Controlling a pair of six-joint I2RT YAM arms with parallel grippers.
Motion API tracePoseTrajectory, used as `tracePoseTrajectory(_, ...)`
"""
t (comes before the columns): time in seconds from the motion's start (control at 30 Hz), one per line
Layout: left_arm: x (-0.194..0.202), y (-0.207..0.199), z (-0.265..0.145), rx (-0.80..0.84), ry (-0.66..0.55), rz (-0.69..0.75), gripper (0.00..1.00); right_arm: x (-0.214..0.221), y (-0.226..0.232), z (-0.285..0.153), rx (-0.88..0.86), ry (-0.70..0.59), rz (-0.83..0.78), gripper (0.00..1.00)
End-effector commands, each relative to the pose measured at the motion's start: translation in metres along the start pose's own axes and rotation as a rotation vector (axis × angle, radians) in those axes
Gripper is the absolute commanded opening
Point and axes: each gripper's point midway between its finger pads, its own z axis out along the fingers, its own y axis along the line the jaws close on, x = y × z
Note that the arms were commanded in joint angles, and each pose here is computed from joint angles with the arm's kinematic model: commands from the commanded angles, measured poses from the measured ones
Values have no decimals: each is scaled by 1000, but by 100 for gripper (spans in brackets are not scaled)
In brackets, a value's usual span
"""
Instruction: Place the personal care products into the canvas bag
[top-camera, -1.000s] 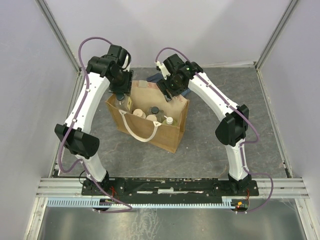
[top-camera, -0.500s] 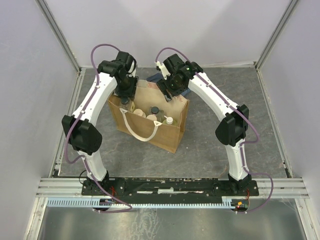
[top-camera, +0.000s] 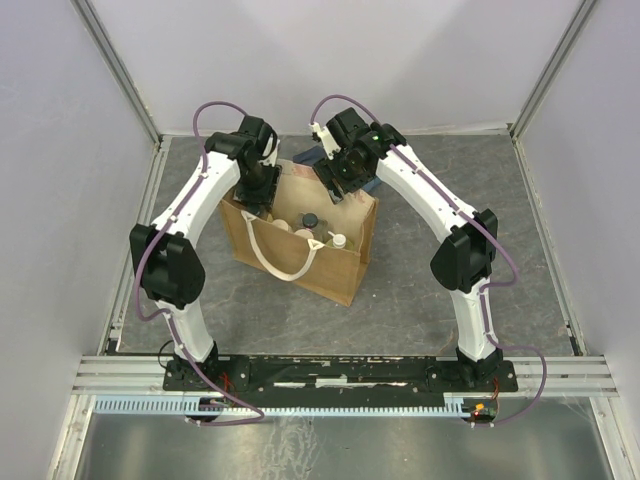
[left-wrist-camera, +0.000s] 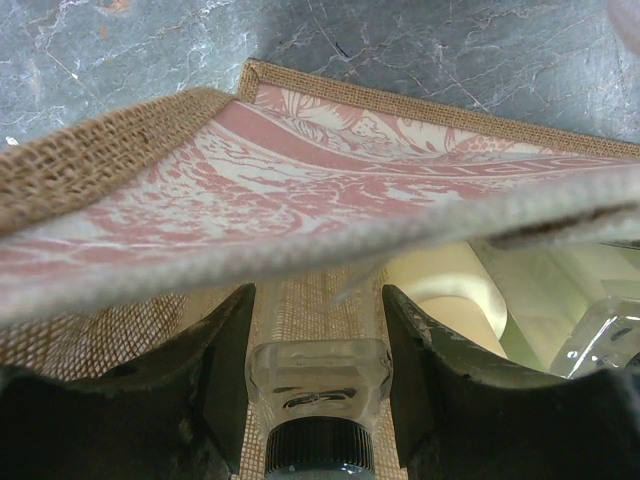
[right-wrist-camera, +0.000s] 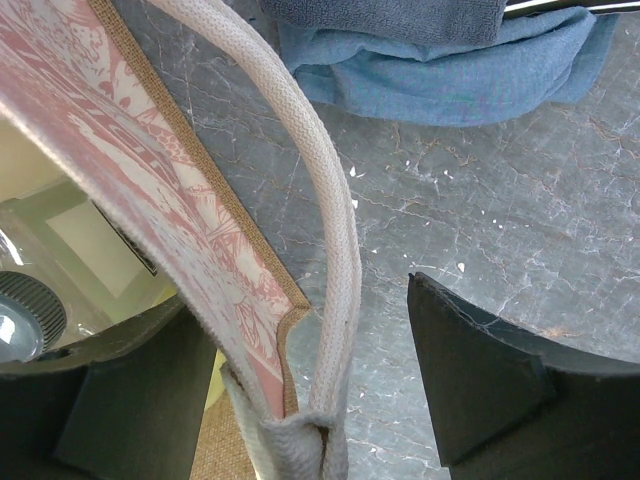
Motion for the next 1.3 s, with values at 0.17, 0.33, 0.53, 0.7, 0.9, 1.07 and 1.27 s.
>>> tracePoseTrajectory(0.17,-28,-8,-16,64,-128,23,63,-10,-11,-21,44,-48,-13,80)
tracePoseTrajectory(0.33,-48,-13,-35,95,-209,24,79,-11,-12,-23,49,-51,-14,80)
tracePoseTrajectory(0.53,-91,-11,-96,92,-395,7,85,-17,-11,-34,43,-82,-11,80)
tracePoseTrajectory(0.7,-115,-1,-157,61,-601,-47,87,-34,-4,-56,-5,-175,-13,81)
tracePoseTrajectory(0.9,-118,39,-206,-45,-748,-233,90,-58,14,-93,-107,-354,-14,84)
tracePoseTrajectory(1.07,-107,78,-209,-112,-744,-347,91,-85,-3,-137,-24,-563,33,97)
tracePoseTrajectory(1.27,-101,82,-187,-100,-672,-381,95,-89,-64,-170,193,-610,119,99)
